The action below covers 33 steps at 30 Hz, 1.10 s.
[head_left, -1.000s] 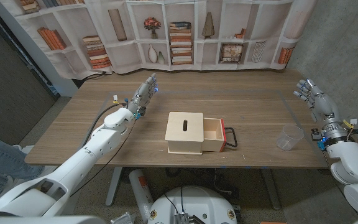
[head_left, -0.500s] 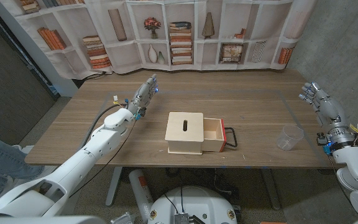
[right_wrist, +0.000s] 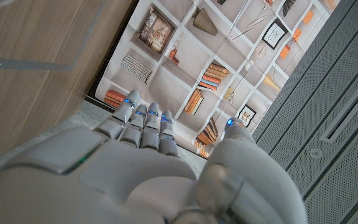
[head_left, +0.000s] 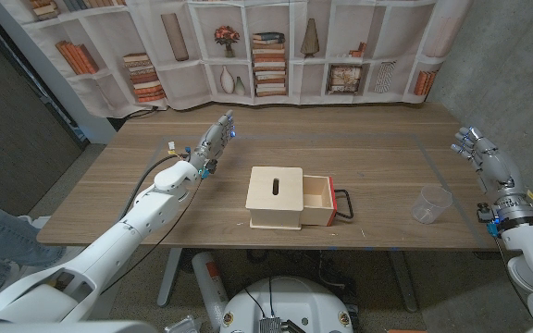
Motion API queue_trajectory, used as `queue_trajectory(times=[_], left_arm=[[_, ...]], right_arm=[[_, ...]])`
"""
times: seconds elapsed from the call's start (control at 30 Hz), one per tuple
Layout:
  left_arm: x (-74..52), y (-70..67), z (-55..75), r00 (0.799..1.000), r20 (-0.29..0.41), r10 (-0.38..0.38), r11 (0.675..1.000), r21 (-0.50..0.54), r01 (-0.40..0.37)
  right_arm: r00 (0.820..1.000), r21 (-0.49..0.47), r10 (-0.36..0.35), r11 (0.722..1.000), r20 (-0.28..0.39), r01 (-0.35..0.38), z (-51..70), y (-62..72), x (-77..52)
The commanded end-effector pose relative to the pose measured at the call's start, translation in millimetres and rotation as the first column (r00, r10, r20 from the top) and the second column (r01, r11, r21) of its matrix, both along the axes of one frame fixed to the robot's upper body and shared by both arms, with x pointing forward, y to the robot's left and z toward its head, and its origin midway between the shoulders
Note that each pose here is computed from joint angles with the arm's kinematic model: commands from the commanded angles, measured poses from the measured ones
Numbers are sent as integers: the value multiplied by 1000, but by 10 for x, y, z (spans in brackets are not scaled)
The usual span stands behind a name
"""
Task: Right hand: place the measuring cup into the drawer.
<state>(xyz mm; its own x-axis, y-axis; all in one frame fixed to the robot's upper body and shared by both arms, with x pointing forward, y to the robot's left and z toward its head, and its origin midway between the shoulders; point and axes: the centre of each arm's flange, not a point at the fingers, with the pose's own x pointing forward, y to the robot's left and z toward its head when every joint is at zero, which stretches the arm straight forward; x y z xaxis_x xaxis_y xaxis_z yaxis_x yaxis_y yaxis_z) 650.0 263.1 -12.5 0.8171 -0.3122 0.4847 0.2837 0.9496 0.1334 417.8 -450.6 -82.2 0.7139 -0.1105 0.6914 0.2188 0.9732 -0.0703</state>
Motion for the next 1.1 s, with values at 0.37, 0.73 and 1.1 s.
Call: queue_trajectory(times=[0.37,0.73,1.1], left_arm=[[-68,33,-5,1000,12,7,1000,-16,-7],[-67,-20,14,1000,23,-6,1000,-15,6],[-60,37,-12,1000,18,8,1000,-24,-7]], right_arm=[[998,-11,-64,998,-2,64,-126,1,-152],[994,-49,-112,993,-13,111,-167,10,-190],[989,-63,-147,987,-23,145,-234,56,-207]])
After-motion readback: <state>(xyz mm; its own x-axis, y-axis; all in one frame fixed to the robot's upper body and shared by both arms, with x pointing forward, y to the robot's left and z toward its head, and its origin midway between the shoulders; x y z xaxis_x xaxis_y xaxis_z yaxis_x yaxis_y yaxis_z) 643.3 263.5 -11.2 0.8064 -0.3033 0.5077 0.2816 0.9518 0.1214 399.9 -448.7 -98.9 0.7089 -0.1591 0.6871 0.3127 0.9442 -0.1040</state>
